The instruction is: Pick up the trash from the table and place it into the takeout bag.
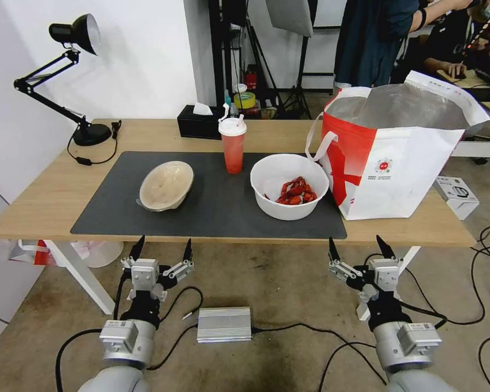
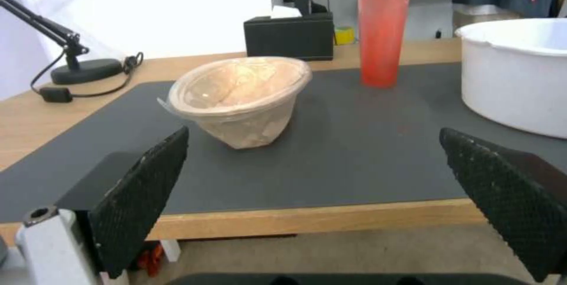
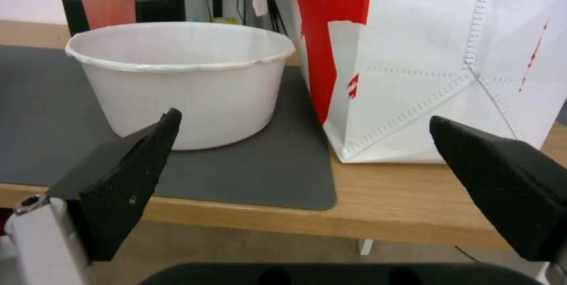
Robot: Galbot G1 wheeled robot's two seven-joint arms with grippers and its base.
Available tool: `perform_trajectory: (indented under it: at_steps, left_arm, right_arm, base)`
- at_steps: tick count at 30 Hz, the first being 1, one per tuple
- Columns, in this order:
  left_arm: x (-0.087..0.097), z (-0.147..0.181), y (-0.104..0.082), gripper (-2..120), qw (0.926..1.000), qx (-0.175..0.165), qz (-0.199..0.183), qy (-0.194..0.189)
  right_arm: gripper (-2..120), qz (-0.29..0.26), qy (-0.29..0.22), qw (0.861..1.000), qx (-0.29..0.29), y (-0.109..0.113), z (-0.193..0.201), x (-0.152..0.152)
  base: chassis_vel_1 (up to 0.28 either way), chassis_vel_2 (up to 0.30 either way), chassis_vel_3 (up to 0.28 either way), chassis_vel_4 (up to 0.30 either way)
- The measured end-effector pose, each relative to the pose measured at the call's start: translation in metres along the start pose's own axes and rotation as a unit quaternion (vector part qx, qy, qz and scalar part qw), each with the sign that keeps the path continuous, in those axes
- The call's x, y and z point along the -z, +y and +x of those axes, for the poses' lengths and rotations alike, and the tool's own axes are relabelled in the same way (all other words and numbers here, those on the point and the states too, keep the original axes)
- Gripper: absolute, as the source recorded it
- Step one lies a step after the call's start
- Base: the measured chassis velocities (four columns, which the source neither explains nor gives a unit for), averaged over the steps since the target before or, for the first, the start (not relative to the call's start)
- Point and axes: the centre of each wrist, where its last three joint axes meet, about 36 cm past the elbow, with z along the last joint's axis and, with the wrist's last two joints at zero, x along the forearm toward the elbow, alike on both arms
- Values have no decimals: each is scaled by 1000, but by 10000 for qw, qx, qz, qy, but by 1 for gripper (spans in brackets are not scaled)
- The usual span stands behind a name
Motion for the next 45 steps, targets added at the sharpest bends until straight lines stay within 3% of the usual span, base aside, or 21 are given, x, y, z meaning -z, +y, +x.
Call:
perform_trajectory:
  at_steps: [30, 33, 39, 41, 42, 45]
  left_arm:
    - [0, 0, 0, 100, 10000, 5, -3, -18]
    - [0, -5, 8, 100, 9991, 165, -82, -385]
    - [0, -9, 15, 100, 9968, 301, -154, -726]
    - [0, -16, 26, 100, 9908, 515, -264, -1225]
    - [0, -16, 26, 100, 9908, 515, -264, -1225]
    - [0, -22, 39, 100, 9793, 771, -408, -1826]
  right_arm:
    - [100, -1, -6, 10000, 0, 0, 0, 0]
    - [100, 30, -280, 9996, 27, 5, -2, -2]
    - [100, 83, -852, 9963, 63, 17, -6, -9]
    - [100, 113, -1267, 9918, 100, 26, -9, -13]
    - [100, 113, -1267, 9918, 100, 26, -9, -13]
    - [100, 140, -1789, 9836, 157, 37, -12, -18]
  base:
    - [0, 0, 0, 0]
    - [0, 0, 0, 0]
    - [0, 0, 0, 0]
    - [0, 0, 0, 0]
    - [0, 0, 0, 0]
    - [0, 0, 0, 0]
